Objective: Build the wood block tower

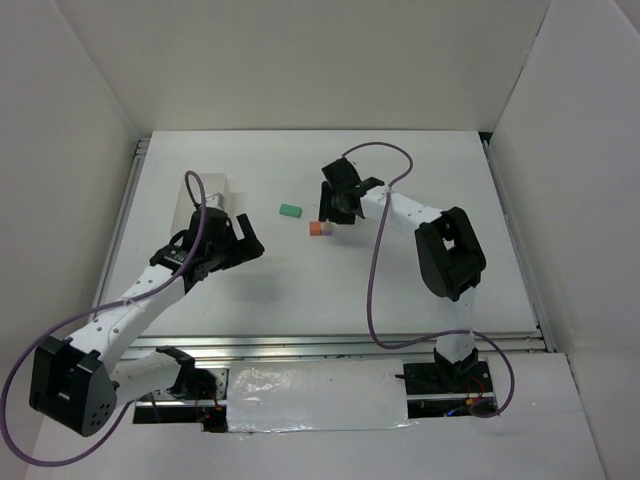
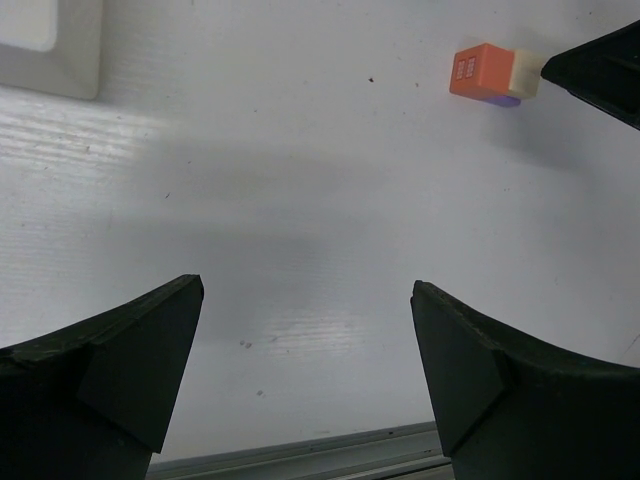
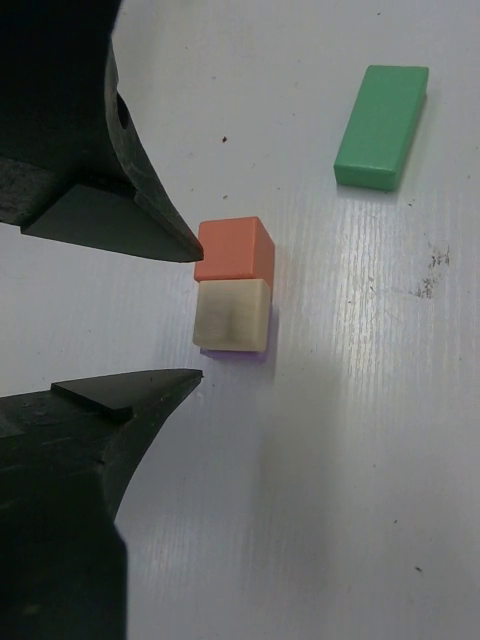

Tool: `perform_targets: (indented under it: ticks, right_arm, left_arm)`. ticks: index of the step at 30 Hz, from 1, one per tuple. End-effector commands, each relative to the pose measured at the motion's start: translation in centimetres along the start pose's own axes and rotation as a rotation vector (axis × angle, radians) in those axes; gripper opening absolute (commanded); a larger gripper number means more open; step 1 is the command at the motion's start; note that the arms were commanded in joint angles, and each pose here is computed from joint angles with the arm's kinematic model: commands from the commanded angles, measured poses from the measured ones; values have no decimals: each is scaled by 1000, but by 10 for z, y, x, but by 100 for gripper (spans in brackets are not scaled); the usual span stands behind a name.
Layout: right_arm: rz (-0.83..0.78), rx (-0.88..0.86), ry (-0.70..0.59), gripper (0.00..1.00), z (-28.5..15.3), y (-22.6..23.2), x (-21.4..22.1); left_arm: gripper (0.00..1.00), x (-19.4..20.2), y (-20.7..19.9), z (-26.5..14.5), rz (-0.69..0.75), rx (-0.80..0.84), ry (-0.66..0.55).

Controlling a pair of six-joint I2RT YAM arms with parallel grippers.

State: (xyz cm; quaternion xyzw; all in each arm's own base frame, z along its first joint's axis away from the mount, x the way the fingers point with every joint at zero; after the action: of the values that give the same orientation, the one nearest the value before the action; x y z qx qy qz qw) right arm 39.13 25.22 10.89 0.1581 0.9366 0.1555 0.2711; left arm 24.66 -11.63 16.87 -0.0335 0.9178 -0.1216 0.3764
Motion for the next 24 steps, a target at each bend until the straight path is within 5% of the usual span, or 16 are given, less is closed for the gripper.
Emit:
perform_targets:
  ticks: [1, 7, 8, 9, 13, 24]
  right_arm:
    - [38, -40, -78, 55, -21, -1, -25]
    - [47, -49, -97, 78, -34, -16, -35]
    - [38, -52, -102, 84, -38, -17, -37]
    - [39, -47, -100, 100, -39, -22, -36]
    - [44, -54, -142, 100, -63, -37, -48]
    - [44, -35, -217, 100, -101, -76, -57]
  left_arm:
    - [99, -28, -19, 4, 37, 77, -81]
    - [99, -64, -40, 45, 134, 89, -68]
    - [99, -65, -44, 54, 208, 116, -57]
    - [99, -70, -47, 61, 254, 132, -59]
    - [99, -89, -60, 115, 407, 192, 33]
    - [99, -94, -65, 192, 434, 189, 135]
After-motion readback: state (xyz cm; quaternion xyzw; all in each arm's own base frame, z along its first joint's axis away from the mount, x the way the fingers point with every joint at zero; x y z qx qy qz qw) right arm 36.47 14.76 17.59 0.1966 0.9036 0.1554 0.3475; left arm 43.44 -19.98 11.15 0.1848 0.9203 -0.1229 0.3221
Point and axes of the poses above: each gripper's point midway between its finger pads, its own z axis out along the fingers, its own y axis along the line the jaws close on, x = y × z, the point moved 5 cm from there along -z, back along the fingers, and after that the axes turned 15 degrees about z, right-handed, at the moved point
